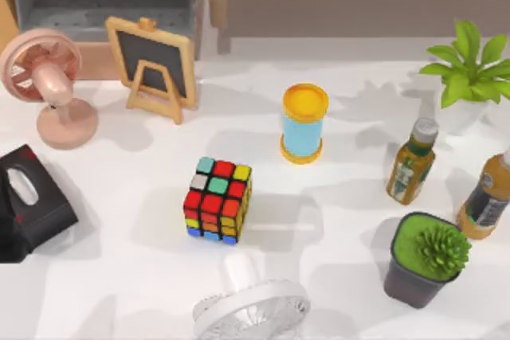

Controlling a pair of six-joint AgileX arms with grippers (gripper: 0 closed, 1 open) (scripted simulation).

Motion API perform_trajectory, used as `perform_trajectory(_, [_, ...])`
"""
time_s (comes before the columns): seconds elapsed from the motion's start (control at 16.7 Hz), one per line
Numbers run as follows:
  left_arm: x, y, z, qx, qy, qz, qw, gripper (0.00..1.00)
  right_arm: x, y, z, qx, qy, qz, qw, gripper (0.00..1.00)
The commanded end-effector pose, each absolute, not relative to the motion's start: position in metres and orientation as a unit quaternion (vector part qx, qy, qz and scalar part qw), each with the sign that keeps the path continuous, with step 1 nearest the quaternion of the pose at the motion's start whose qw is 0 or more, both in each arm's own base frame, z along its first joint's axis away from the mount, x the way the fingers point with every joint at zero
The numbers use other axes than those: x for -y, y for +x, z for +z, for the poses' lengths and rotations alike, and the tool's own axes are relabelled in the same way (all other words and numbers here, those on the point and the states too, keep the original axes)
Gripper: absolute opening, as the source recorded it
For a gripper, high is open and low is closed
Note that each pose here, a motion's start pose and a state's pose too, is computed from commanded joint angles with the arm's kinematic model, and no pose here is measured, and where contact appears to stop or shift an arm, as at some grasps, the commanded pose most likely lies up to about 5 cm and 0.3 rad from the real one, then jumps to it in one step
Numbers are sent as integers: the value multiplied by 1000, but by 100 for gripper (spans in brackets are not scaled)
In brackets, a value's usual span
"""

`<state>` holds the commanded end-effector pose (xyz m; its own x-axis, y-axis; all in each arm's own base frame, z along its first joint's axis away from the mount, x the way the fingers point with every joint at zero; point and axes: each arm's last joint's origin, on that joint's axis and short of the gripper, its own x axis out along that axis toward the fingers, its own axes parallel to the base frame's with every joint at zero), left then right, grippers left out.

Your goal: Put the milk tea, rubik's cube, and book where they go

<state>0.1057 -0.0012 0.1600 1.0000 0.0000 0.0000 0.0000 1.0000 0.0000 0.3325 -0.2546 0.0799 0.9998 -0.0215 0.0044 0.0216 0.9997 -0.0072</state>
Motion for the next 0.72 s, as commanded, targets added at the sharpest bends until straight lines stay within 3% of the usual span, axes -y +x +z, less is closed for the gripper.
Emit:
perform_trajectory(0.42, [1, 106, 160, 0, 0, 0, 1000, 100, 254, 332, 80, 3, -4, -10, 1000, 100])
perform_trajectory(0.72, [1, 106, 160, 0, 0, 0, 1000, 100, 254, 305, 79, 1, -2, -11, 1000, 100])
